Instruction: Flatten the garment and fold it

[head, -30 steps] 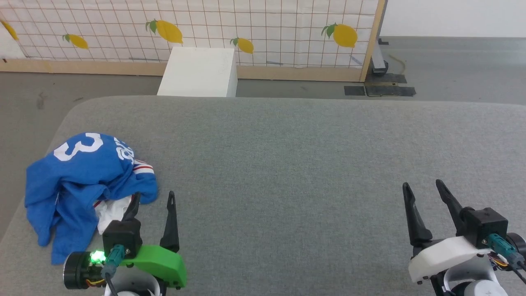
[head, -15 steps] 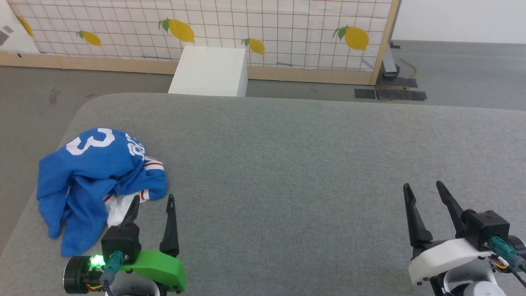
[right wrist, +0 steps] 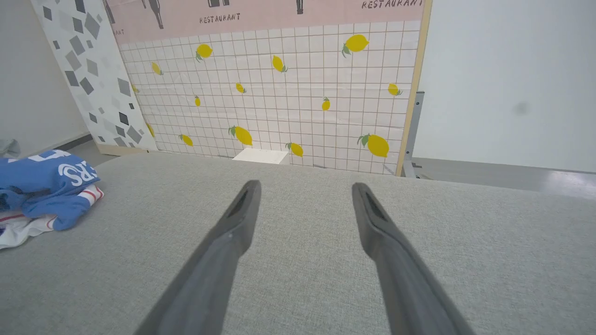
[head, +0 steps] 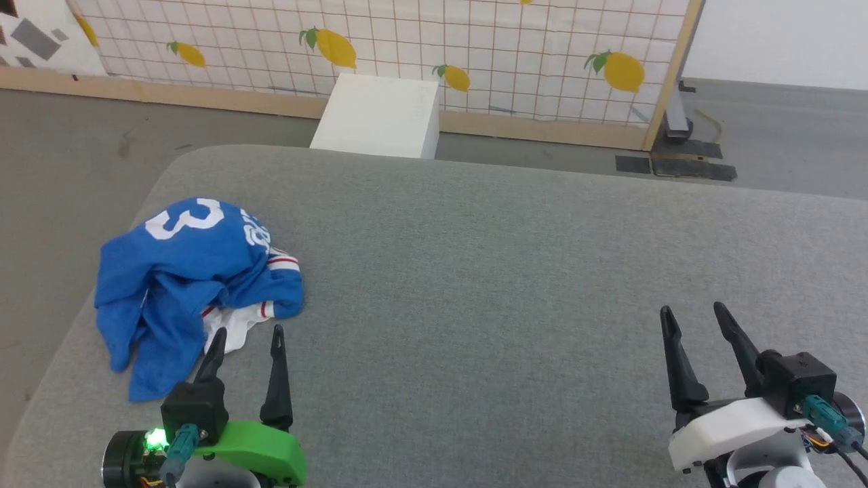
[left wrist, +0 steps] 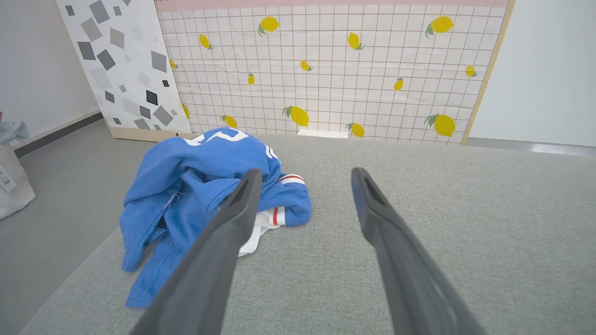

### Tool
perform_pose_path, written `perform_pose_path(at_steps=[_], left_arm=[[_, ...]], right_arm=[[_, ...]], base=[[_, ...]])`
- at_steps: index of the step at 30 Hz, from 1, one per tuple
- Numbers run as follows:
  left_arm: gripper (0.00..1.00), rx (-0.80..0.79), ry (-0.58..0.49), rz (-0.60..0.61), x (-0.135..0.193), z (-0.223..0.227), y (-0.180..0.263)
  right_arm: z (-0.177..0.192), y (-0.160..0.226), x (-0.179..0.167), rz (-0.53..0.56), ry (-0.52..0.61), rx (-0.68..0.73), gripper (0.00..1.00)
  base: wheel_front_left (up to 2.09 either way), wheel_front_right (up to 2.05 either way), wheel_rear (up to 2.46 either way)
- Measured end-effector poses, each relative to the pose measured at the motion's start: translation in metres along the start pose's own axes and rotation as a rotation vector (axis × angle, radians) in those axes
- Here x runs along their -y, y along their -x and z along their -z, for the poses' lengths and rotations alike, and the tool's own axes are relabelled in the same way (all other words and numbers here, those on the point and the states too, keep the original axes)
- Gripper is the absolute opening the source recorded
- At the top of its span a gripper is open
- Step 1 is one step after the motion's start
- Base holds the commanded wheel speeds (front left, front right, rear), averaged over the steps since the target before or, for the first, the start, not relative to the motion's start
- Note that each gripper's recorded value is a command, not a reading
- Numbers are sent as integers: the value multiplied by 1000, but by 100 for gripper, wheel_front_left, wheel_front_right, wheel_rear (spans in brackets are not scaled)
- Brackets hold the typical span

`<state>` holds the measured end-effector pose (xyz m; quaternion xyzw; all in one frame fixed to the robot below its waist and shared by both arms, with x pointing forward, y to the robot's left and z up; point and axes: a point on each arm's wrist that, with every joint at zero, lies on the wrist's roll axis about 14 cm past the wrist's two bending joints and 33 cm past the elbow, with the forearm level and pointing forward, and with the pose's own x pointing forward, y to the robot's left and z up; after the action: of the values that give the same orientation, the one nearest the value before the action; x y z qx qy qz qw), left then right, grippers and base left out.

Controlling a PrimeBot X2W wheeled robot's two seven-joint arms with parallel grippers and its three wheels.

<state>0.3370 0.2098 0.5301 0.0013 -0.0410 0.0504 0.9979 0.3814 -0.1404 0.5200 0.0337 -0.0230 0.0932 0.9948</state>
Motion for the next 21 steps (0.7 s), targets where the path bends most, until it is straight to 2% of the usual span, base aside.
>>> perform_pose_path(at_steps=[21], left_arm=[[100, 24, 20, -154, -45, -2, 31]], right_arm=[[11, -24, -47, -142, -40, -7, 100]], base=[[0, 0, 0]])
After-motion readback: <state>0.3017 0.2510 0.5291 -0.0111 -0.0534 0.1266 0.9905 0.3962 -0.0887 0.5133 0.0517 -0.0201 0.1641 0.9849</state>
